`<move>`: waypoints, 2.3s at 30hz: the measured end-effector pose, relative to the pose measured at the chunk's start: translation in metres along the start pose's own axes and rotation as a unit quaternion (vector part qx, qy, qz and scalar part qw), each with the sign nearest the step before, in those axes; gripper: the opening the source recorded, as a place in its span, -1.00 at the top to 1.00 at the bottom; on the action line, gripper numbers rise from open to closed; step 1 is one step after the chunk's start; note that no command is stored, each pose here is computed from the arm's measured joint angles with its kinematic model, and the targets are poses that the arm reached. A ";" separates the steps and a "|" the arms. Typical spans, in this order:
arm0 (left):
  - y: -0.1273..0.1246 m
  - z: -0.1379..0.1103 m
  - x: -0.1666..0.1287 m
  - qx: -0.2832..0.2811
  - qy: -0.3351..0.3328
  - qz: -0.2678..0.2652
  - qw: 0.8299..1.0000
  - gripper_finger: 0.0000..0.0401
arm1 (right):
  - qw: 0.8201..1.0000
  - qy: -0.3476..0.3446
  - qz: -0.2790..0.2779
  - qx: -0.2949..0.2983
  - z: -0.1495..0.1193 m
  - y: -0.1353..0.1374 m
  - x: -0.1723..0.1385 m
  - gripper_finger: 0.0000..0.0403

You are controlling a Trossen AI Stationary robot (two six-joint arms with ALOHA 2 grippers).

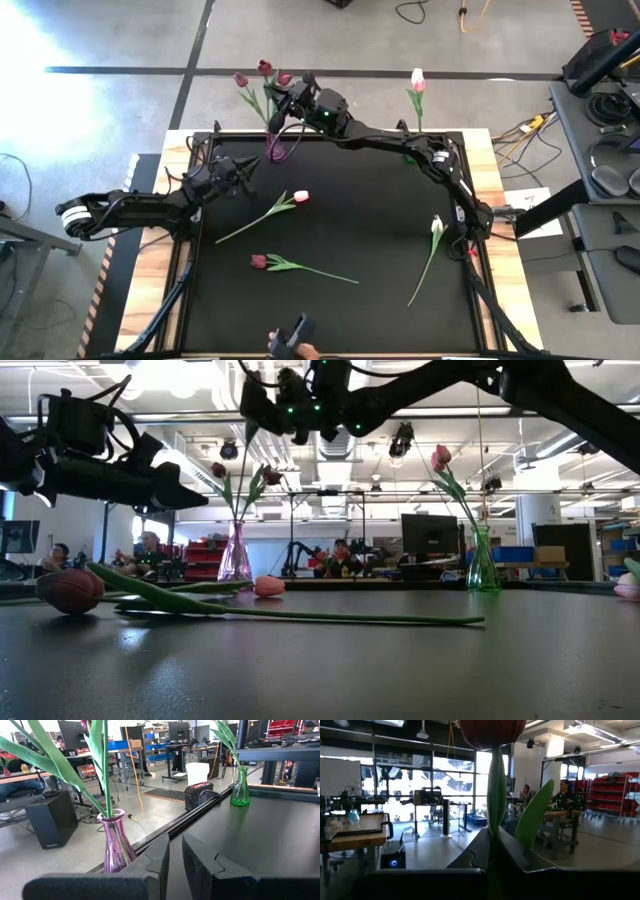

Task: Sort flowers into vase by color
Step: Put the top red flower into the purple vase, then put the right pink flower into the green vase

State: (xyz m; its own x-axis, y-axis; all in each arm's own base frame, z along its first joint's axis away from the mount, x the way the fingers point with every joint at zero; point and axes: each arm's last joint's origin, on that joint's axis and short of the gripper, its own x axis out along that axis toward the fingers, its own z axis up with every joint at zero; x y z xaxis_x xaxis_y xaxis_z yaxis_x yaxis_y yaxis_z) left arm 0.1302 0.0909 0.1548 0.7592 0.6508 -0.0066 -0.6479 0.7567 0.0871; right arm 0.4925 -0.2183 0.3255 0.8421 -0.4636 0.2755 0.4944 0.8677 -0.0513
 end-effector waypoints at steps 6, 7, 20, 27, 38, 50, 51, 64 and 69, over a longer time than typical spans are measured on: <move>0.000 0.000 0.000 0.000 0.000 0.000 1.000 0.82 | 0.999 0.031 -0.022 0.014 -0.008 -0.001 -0.001 0.94; 0.000 0.000 0.000 0.000 0.000 0.000 1.000 0.82 | 0.999 0.035 -0.022 0.013 -0.010 -0.001 -0.001 0.94; 0.000 0.000 0.000 -0.003 -0.001 0.000 1.000 0.82 | 0.992 0.127 -0.016 0.007 -0.029 0.000 -0.004 0.74; 0.000 0.000 0.000 -0.003 -0.001 0.000 1.000 0.82 | 0.988 0.155 -0.013 0.002 -0.034 0.001 -0.006 0.24; 0.000 0.000 0.000 -0.001 -0.001 0.000 1.000 0.82 | 0.969 0.242 0.008 -0.050 -0.027 0.002 -0.014 0.04; 0.000 0.006 0.003 0.017 -0.009 -0.001 1.000 0.82 | 0.949 0.291 0.039 -0.115 0.020 0.002 -0.034 0.11; 0.000 0.007 0.004 0.018 -0.012 -0.001 1.000 0.82 | 0.946 0.299 0.043 -0.120 0.025 0.002 -0.037 0.11; -0.006 0.015 0.020 0.043 0.063 -0.088 0.993 0.82 | 0.928 0.342 0.094 -0.111 0.027 0.007 -0.092 0.76; -0.011 0.020 0.027 0.050 0.164 -0.160 0.972 0.82 | 0.931 0.342 0.096 -0.085 0.004 0.015 -0.127 0.93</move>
State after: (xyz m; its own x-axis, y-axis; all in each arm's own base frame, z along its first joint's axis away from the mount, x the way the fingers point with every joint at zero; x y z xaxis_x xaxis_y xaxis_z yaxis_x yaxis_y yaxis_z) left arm 0.1590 0.0992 0.1733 0.8503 0.3794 -0.3649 -0.3591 0.9249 0.1249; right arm 0.3922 -0.1455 0.2940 0.8295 -0.3590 -0.4278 0.2981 0.9324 -0.2044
